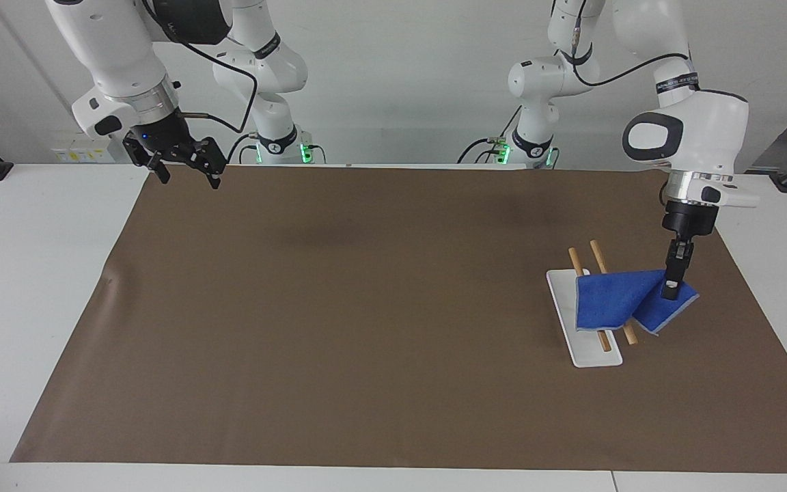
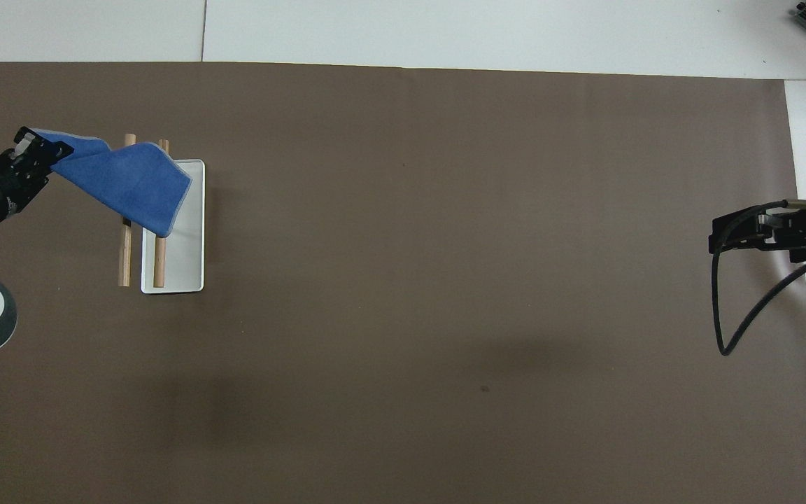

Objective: Right arm passes towel to left arm to hang
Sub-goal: 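Lower the towel with the left gripper onto the wooden dowels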

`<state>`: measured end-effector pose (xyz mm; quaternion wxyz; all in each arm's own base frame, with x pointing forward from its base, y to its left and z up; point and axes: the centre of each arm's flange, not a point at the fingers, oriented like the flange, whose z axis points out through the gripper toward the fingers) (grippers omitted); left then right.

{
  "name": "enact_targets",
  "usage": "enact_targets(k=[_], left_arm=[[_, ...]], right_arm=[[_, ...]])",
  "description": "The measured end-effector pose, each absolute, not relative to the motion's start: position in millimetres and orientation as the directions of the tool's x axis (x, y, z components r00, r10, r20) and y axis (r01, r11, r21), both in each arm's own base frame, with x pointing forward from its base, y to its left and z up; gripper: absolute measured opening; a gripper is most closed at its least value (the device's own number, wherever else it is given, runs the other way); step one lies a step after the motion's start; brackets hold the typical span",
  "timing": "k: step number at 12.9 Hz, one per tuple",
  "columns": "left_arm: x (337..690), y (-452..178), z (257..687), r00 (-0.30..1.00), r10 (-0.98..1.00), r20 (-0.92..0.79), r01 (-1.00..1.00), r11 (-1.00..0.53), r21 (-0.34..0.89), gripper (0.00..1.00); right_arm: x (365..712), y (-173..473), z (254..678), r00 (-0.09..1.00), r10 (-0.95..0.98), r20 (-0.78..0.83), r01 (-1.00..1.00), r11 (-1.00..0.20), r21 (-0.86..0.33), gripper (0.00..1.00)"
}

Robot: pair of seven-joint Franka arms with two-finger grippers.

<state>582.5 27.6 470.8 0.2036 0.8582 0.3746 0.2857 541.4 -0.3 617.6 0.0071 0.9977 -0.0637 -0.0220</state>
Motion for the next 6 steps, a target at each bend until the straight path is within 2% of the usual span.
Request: enact_targets(k=[6], left_arm=[[578, 56, 457, 0.579, 0.726, 0.372, 0.52, -0.68, 0.517, 0.02]], right_arm=[[541, 0, 617, 0.991, -0.127, -0.044, -0.126, -0.992, 0.017, 1.0]])
